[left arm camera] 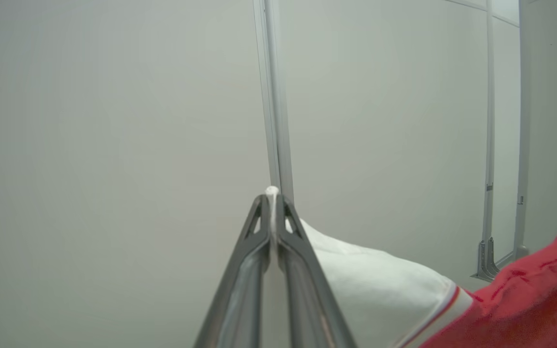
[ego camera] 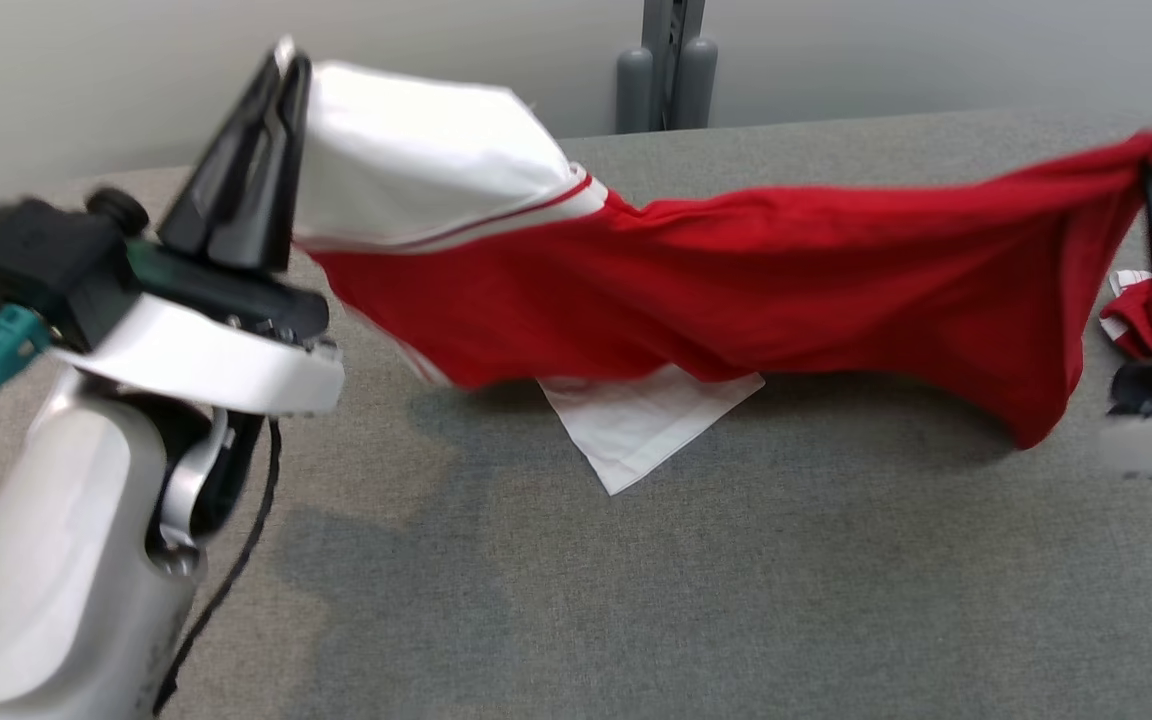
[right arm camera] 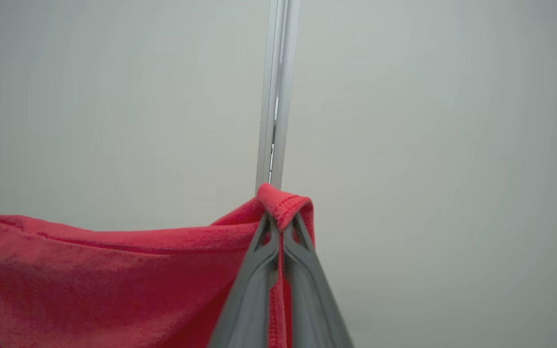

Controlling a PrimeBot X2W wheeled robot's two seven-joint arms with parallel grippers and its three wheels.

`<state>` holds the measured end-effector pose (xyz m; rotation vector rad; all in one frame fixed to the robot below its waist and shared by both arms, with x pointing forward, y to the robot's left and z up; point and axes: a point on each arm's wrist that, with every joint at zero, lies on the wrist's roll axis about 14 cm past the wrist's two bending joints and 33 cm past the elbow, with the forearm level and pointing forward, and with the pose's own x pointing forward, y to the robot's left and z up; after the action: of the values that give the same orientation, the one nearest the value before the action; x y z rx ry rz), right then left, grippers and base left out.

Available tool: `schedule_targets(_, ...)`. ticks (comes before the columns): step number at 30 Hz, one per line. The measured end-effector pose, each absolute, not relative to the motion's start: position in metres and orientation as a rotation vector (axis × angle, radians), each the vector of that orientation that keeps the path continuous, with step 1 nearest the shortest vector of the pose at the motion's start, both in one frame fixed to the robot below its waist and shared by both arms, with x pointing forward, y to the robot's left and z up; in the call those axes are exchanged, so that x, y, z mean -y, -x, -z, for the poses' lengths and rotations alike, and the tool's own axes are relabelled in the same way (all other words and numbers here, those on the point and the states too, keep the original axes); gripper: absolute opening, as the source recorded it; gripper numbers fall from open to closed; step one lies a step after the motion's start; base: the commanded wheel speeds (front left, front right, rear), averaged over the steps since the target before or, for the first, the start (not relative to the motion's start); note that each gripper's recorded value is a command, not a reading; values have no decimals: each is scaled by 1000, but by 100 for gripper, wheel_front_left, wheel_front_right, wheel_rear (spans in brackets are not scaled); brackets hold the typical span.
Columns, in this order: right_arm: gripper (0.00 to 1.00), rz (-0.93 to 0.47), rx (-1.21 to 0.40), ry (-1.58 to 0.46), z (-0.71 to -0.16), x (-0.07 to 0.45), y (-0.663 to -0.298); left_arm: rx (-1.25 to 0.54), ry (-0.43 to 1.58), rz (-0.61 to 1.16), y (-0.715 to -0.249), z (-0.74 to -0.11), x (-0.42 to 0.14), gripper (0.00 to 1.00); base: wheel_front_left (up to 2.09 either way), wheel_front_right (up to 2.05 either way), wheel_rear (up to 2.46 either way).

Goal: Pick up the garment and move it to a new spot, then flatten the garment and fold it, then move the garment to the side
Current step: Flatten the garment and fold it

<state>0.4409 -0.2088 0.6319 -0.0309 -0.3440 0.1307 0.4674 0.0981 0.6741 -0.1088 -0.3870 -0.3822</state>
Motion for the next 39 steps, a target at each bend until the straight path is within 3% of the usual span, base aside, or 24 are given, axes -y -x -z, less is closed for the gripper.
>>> schedule_targets(8,0,-153,555,76,-724,207,-433,693,10,431,-440,-790,-87,0,0,0,0)
schedule_targets(17,0,-168,519,13,-717,206,-452,629,12,484,-462,-782,-75,0,0,0,0)
schedule_targets(28,0,-235,520,-86,-725,190,-545,580,14,488,-564,-779,-64,0,0,0,0)
schedule_targets(35,0,-238,581,-239,-752,179,-605,617,84,371,-625,-792,-80,0,0,0,0)
schedule_targets(39,0,-207,484,-282,-735,173,-634,586,139,289,-645,-788,-94,0,0,0,0)
